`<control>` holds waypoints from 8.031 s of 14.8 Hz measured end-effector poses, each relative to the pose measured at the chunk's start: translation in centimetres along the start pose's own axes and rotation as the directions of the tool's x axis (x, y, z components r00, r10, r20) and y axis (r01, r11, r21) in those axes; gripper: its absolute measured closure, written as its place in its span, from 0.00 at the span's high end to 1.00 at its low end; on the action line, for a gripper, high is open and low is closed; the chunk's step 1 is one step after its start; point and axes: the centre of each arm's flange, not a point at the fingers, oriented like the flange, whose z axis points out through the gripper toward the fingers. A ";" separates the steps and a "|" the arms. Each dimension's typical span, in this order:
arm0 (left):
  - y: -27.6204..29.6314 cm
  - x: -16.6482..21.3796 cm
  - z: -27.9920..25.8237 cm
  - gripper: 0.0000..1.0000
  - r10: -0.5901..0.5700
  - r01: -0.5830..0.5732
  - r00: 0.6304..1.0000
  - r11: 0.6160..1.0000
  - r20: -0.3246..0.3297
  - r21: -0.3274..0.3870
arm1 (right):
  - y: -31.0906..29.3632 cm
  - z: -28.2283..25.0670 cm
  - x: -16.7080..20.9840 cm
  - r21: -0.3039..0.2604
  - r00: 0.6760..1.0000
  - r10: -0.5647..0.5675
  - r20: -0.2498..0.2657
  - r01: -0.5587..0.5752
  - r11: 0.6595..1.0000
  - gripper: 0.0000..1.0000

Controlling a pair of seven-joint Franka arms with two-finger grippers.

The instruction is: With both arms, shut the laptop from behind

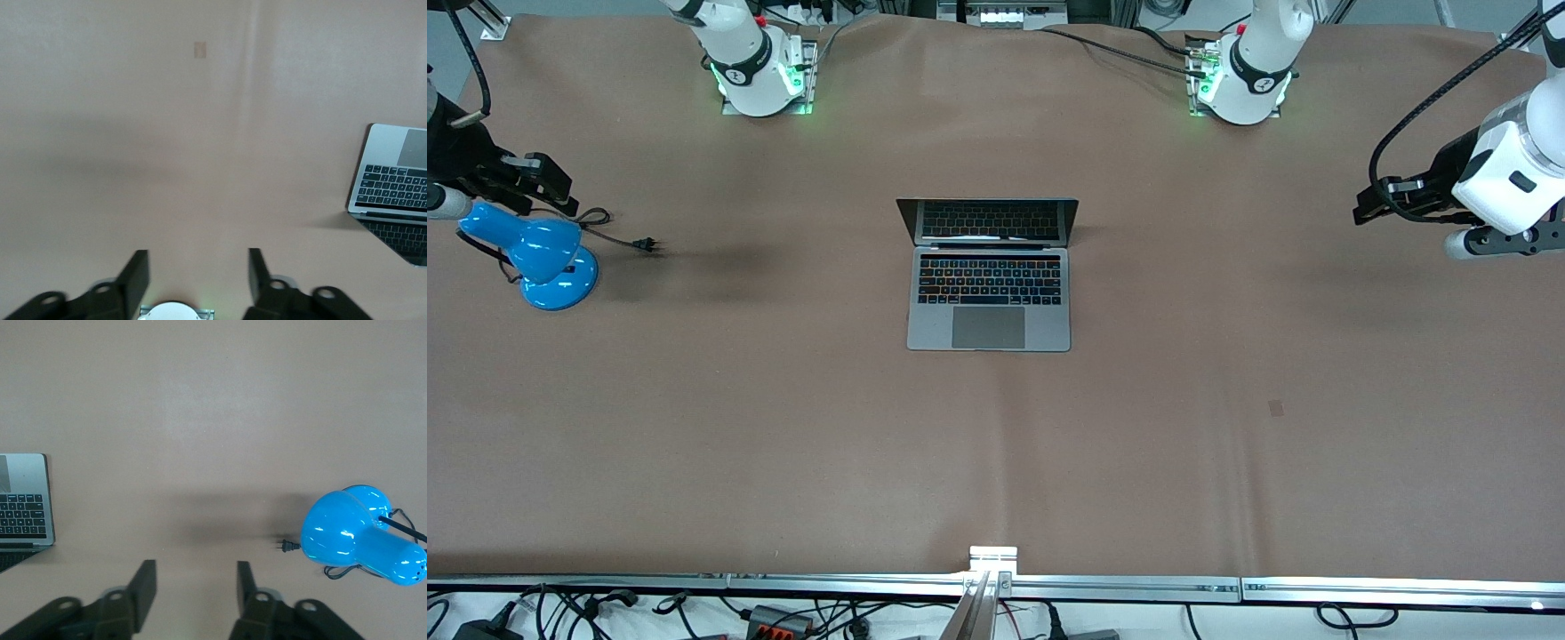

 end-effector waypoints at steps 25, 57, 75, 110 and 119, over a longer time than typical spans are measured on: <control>21.8 -8.9 17.9 0.01 0.184 -0.176 0.968 0.982 0.172 -0.062 | -18.9 16.2 -2.9 0.431 0.866 -0.252 0.432 0.047 0.901 0.01; 32.0 -5.6 30.0 0.01 0.071 -0.052 0.996 0.952 0.054 -0.302 | -34.7 29.0 -8.8 0.402 0.975 -0.209 0.071 0.164 0.901 0.01; 32.1 4.7 39.9 0.01 0.083 -0.079 0.997 0.957 0.002 -0.280 | -35.1 41.1 -1.3 0.314 0.993 -0.110 0.030 0.095 0.945 0.01; 1.5 -0.9 -0.2 0.52 0.051 -0.050 0.998 0.998 -0.037 0.023 | -17.6 11.1 9.9 0.033 0.977 -0.174 0.125 0.171 0.985 0.64; 0.9 -1.4 1.8 1.00 0.099 -0.098 0.994 0.995 -0.055 0.028 | -10.1 5.8 12.1 0.019 0.997 -0.074 0.024 0.073 0.997 1.00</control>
